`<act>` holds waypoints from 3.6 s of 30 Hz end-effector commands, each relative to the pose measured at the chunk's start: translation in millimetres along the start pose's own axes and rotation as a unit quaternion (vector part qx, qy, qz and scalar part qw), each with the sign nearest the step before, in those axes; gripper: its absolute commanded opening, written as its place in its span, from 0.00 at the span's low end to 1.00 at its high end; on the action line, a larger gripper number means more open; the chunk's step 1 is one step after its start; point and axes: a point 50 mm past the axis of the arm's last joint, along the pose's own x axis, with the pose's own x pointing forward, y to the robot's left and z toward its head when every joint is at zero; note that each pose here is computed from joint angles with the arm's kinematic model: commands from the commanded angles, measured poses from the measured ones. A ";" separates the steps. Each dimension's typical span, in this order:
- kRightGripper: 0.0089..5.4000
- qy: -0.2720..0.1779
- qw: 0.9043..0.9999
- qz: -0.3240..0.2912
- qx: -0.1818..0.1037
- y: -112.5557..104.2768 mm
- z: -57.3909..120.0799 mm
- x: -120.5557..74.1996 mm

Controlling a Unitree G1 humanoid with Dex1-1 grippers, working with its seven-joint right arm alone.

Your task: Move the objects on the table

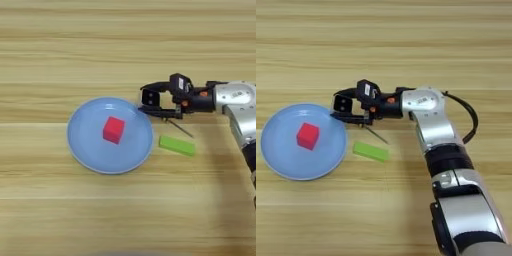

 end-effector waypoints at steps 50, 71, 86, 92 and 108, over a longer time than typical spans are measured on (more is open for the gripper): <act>0.82 0.067 0.997 0.027 0.035 23.6 -12.0 43.9; 0.99 0.014 0.998 -0.057 0.008 -15.1 23.4 17.1; 0.99 0.015 0.991 -0.132 0.018 -45.3 23.6 -14.7; 0.99 0.030 0.987 -0.154 0.034 -53.4 15.1 -32.2; 0.99 0.068 0.983 -0.166 0.047 -54.4 -3.6 -55.0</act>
